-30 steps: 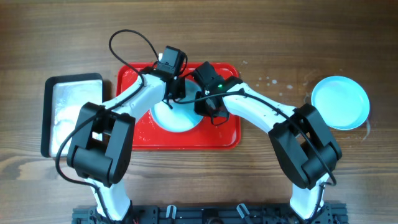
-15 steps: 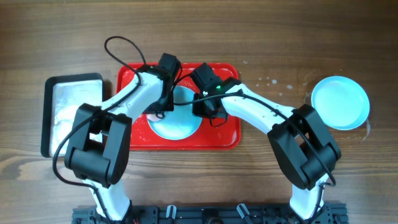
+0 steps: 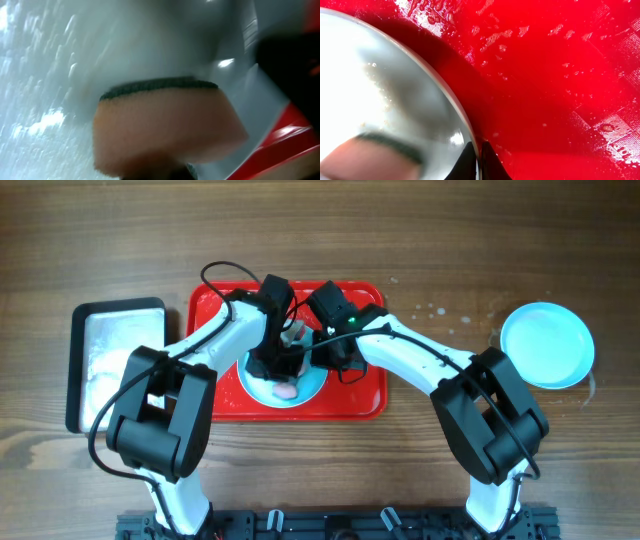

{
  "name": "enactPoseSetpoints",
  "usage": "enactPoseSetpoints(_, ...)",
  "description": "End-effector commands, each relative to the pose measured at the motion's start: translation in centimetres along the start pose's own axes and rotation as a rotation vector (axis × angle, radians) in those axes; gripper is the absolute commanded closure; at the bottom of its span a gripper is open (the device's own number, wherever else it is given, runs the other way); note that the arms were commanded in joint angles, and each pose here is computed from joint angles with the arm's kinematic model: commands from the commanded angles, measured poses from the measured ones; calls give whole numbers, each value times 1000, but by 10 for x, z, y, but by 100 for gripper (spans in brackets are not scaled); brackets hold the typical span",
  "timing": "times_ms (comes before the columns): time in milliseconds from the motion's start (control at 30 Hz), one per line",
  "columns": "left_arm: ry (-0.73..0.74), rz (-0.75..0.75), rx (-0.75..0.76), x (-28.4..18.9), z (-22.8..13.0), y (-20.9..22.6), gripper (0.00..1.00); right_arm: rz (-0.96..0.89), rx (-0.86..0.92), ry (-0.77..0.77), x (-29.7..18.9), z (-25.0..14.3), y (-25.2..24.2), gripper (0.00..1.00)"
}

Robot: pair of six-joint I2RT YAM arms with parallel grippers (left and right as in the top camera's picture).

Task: Clean dirty plates on tray and stack at the side
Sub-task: 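Scrub the last plate with the left sponge while the right gripper holds it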

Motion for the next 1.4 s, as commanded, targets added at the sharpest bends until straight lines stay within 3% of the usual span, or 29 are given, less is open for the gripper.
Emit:
enactPoseSetpoints(0, -106, -79, 64, 20, 21, -8, 96, -39, 12, -6, 10, 2, -7, 96)
enactPoseSetpoints(100, -237, -38, 86, 16, 44, -4, 96, -40, 12, -5, 10, 2, -7, 96)
enactPoseSetpoints(300, -305, 341, -181, 8, 51, 33, 96, -41, 12, -5, 10, 2, -7, 96)
enactPoseSetpoints(400, -259, 554, -305, 2, 36, 51, 96, -41, 12, -5, 10, 2, -7, 96)
enactPoseSetpoints(633, -54, 704, -322, -1, 0, 59, 96, -39, 12, -6, 10, 2, -7, 96)
enactPoseSetpoints(800, 94, 620, -331, 3, -22, 49, 96, -39, 12, -6, 10, 2, -7, 96)
enactPoseSetpoints(933, 145, 346, -218, 14, -22, 27, 96, -39, 12, -6, 10, 2, -7, 96)
enactPoseSetpoints(1133, -34, -54, -21, 20, 10, -6, 96, -39, 12, -6, 10, 2, -7, 96)
enactPoseSetpoints(1367, -186, -62, 29, 18, 35, -5, 96, -40, 11, -5, 10, 2, -7, 96)
Point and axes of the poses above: each gripper's point midway between its finger pads, its own x axis out along the fingers, its own y axis along the line the jaws close on, z = x × y, the point moved 8 cm from there along -x, back along the fingers, and after that the axes turned 15 degrees about x, right-handed, at the moved point
